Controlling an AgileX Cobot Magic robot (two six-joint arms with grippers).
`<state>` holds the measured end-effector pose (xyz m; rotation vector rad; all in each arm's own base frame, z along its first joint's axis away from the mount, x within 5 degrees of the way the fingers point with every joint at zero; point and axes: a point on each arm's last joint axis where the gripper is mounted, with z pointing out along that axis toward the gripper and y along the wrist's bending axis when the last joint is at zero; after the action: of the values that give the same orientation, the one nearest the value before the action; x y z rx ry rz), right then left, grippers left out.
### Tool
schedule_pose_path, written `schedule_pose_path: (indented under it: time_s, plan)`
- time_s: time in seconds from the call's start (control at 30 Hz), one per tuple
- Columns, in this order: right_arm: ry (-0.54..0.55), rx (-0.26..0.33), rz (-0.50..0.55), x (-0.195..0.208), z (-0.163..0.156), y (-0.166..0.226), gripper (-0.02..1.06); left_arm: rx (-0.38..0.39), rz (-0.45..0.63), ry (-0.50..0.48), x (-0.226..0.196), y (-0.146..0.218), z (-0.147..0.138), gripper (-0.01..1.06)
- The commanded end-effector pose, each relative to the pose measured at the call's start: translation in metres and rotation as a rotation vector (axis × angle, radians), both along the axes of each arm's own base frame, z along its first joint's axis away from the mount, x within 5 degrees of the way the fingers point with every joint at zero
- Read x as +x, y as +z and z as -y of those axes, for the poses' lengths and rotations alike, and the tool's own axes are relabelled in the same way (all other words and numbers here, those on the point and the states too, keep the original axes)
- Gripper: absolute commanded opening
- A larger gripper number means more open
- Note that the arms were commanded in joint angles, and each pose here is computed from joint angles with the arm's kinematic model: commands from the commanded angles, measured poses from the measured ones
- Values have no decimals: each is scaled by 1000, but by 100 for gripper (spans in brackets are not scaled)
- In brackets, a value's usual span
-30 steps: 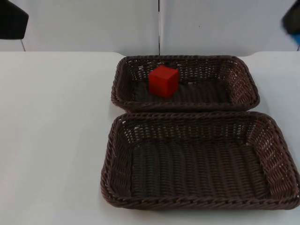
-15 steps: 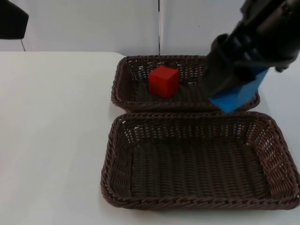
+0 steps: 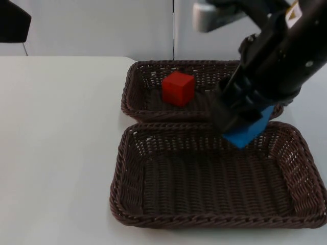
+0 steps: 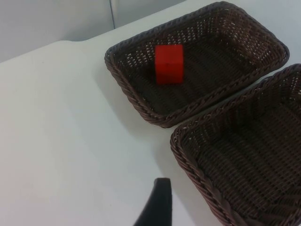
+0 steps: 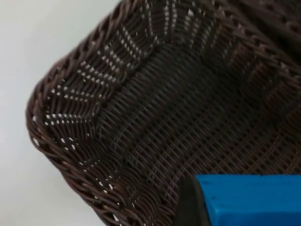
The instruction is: Pick up one cube with the left hand and place it into the upper basket. Pick up one cube with the right hand and place it into the lower basket.
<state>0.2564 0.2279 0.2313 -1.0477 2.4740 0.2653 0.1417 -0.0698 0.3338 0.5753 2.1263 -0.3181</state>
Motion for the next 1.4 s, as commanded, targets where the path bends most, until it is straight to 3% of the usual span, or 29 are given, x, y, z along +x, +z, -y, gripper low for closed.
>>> schedule_pose_path:
  time_s: [0.0, 0.63, 1.23, 1.37]
  plan:
    - [15, -2, 18, 4, -5, -6, 0, -7, 6, -3, -2, 0, 0, 78]
    - [3, 3, 40, 27, -24, -62, 0, -5, 7, -3, -2, 0, 0, 78]
    - [4, -66, -34, 32, -28, -117, 0, -5, 7, -3, -2, 0, 0, 78]
    - [7, -70, -36, 32, -28, -119, 5, -5, 7, -3, -2, 0, 0, 78]
